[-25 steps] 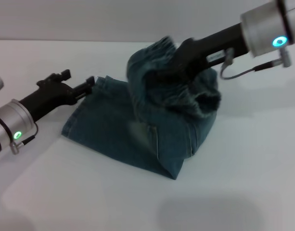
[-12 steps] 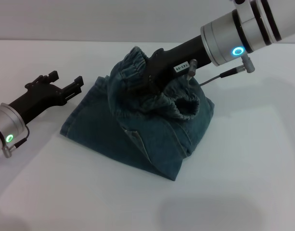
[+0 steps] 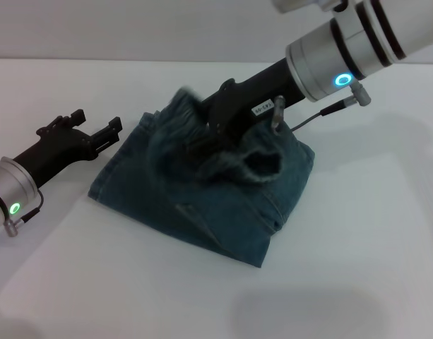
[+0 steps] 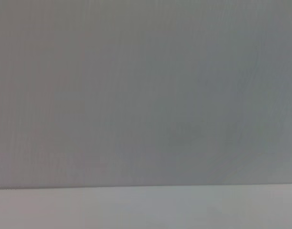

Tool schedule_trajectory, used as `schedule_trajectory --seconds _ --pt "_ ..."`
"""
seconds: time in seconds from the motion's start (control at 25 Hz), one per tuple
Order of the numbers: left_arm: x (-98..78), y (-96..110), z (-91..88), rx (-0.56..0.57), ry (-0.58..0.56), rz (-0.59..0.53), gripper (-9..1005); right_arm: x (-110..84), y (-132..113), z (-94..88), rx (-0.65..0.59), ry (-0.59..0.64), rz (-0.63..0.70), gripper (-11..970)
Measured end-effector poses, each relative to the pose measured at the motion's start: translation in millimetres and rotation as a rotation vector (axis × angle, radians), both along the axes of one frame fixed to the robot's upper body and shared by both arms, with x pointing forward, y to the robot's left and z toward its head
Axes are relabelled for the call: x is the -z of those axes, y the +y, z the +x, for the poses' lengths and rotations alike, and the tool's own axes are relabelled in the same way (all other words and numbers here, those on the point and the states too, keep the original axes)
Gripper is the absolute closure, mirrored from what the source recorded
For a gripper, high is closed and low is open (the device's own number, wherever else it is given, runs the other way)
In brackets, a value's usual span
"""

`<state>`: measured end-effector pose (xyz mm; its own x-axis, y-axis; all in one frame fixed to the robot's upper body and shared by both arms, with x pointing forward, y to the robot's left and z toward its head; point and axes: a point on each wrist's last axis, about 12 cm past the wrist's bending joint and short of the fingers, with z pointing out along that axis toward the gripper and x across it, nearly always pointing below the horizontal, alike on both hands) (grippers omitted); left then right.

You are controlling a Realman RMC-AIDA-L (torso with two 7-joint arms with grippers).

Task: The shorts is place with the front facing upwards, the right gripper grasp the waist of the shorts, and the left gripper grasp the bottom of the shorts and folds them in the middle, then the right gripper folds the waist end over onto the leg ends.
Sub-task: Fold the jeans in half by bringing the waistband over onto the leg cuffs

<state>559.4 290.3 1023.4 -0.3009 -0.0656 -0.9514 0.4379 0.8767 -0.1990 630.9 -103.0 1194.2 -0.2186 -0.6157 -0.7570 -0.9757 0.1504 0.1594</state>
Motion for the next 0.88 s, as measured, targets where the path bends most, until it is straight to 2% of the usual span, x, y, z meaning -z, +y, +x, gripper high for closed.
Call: schedule_trajectory --seconds 0.24,0.36,0.56,0.76,0.88 --pt "1.4 0.2 -0.2 -0.006 0.007 0.006 164 -3.0 19.5 -5.0 -0.097 -0.123 -0.102 483" --pt "1.2 4.1 -0.6 -0.027 0.004 0.002 164 -2.2 24.0 -5.9 -0.107 -0.146 -0.116 483" --pt "1.5 9.2 -1.8 -0.055 0.003 -0.005 164 1.9 21.3 -12.5 -0.14 -0.107 -0.125 483" --pt "3.6 11.9 -1.4 -0.074 0.013 0.015 164 5.5 14.5 -32.4 -0.278 -0.023 -0.115 481" --pt "3.7 10.6 0.1 -0.075 0.018 0.017 164 8.4 9.1 -40.6 -0.318 0.022 -0.112 481"
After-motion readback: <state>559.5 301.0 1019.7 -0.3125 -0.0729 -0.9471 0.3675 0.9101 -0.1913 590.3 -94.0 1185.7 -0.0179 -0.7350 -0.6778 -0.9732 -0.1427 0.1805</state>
